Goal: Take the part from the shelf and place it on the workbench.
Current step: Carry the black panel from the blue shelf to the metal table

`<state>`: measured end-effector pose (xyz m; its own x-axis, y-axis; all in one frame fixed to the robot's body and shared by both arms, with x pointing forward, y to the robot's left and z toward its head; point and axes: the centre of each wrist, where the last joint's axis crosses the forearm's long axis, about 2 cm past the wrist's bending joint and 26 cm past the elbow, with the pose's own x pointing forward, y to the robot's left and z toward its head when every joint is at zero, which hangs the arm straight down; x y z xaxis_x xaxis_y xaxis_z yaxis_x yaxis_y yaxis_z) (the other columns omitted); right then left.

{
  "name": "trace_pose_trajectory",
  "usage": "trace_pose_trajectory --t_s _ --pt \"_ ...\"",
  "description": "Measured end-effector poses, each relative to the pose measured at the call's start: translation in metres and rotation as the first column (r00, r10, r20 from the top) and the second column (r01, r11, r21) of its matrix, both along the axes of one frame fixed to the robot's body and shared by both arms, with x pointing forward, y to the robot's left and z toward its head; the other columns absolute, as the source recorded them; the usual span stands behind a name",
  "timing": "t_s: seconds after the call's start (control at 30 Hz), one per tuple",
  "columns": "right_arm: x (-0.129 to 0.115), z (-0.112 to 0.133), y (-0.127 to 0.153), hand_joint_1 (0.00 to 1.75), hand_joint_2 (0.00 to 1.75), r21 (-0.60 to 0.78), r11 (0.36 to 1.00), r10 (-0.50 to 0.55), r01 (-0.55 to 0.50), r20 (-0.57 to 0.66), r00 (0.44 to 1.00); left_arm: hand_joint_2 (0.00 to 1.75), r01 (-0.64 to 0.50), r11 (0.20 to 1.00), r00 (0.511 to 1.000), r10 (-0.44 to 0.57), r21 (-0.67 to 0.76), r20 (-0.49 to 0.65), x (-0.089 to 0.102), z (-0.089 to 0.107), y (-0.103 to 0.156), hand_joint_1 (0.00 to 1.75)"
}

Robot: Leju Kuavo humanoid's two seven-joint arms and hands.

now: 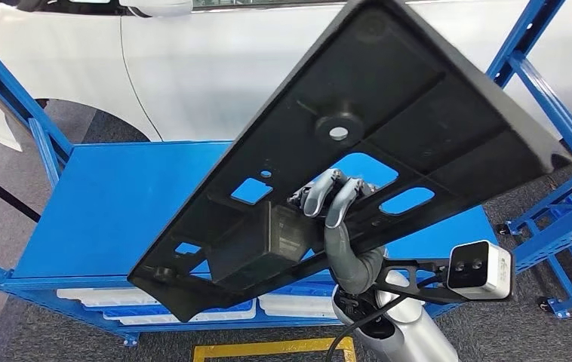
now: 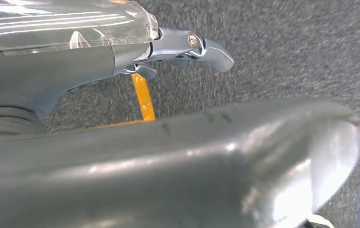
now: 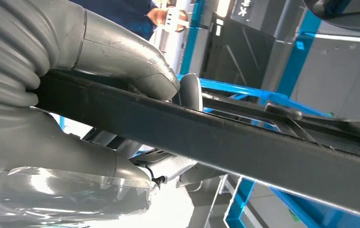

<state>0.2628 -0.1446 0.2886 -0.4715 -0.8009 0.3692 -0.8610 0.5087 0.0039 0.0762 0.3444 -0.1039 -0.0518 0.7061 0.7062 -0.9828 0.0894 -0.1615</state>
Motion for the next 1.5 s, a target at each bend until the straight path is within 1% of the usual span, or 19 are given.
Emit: trace_pose_trajectory --t_s 0.3,0.53,0.6,0.77,1.1,1.27,1.37,1.5 --pt "0.002 -0.005 -0.001 1.75 1.75 -0.017 1.000 -0.002 0.002 -0.020 1.000 0.00 -0.007 1.000 1.000 0.007 0.011 -0.003 0.001 0.001 0.006 0.00" --pt "0.002 -0.014 -0.007 1.75 1.75 0.015 0.994 -0.102 0.105 -0.131 0.986 0.00 -0.013 1.000 1.000 0.014 0.023 -0.021 -0.004 0.001 0.011 0.00" --pt "0.001 -0.016 -0.008 1.75 1.75 0.002 0.994 -0.108 0.109 -0.120 0.987 0.00 -0.013 1.000 1.000 0.013 0.024 -0.023 -0.005 0.000 0.013 0.00" --pt "-0.001 -0.013 -0.006 1.75 1.75 -0.027 0.996 -0.090 0.089 -0.051 0.995 0.00 -0.008 1.000 1.000 0.008 0.017 -0.013 -0.006 0.001 0.017 0.00" --pt "-0.006 -0.013 -0.002 1.75 1.75 -0.048 0.998 -0.054 0.052 -0.029 0.998 0.00 0.001 1.000 1.000 -0.001 -0.019 -0.004 -0.010 0.000 0.019 0.00" --pt "-0.012 -0.008 -0.006 1.75 1.75 -0.042 0.999 -0.003 0.004 0.023 1.000 0.00 0.022 0.998 1.000 -0.022 -0.064 0.008 -0.008 0.001 0.021 0.00" --pt "-0.014 -0.006 -0.010 1.75 1.75 -0.037 0.999 0.006 -0.005 0.039 0.999 0.00 0.028 0.995 1.000 -0.029 -0.092 -0.010 -0.010 0.001 0.020 0.00" --pt "-0.014 -0.009 -0.017 1.75 1.75 -0.030 0.999 0.010 -0.009 0.044 0.999 0.00 0.027 0.992 0.999 -0.031 -0.120 -0.034 -0.012 0.000 0.019 0.00"
